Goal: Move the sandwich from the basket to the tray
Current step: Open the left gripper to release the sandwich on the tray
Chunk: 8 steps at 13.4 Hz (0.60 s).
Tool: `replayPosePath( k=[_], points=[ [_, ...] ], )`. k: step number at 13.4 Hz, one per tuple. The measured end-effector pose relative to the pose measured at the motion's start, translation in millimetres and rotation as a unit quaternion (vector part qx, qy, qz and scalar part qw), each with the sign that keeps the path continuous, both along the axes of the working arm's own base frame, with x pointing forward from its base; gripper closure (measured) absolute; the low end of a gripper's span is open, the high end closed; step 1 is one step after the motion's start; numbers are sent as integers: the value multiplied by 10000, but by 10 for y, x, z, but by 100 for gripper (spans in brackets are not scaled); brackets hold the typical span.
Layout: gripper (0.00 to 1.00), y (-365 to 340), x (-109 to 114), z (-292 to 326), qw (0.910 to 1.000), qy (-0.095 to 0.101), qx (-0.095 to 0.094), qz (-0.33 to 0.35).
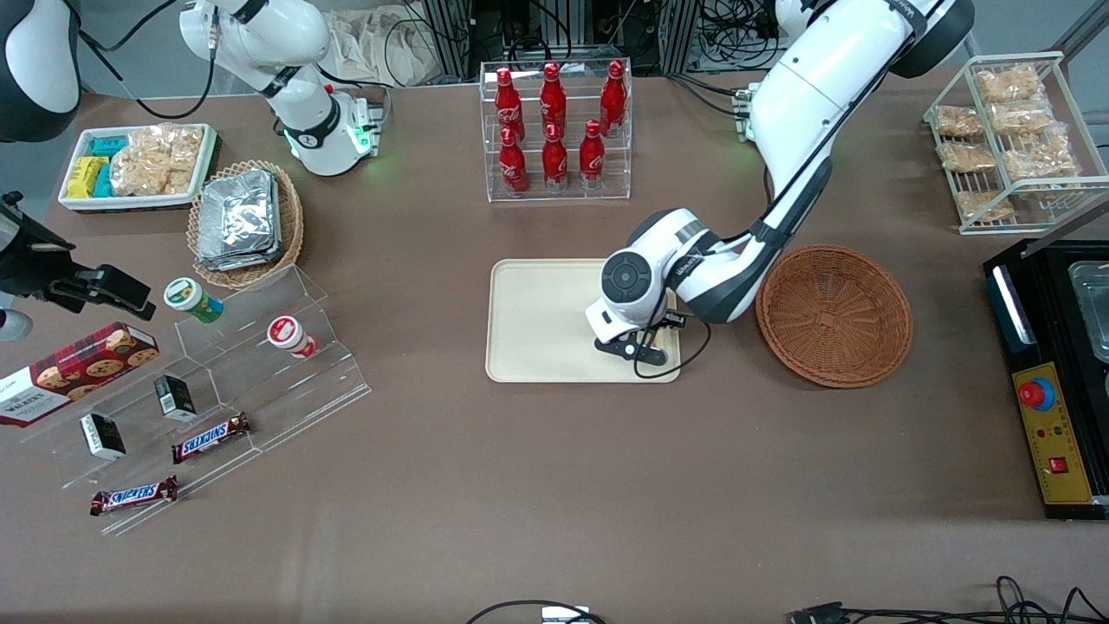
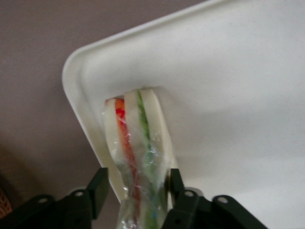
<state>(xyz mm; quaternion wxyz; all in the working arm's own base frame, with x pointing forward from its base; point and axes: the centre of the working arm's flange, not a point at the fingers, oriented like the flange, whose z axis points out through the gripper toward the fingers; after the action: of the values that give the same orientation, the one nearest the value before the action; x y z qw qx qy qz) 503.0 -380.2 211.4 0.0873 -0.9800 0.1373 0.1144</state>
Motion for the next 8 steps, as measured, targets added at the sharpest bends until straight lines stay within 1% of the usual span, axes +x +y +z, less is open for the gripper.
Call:
replayPosePath(
  k=[2, 3, 5, 8],
  points=[
    [13, 125, 131, 219, 9992, 98, -115, 373],
    [2, 197, 217, 441, 9984, 105, -133, 541],
    [0, 368, 386, 985, 9960, 111, -184, 863],
    [0, 711, 612, 1886, 9916, 117, -398, 1228]
  ],
)
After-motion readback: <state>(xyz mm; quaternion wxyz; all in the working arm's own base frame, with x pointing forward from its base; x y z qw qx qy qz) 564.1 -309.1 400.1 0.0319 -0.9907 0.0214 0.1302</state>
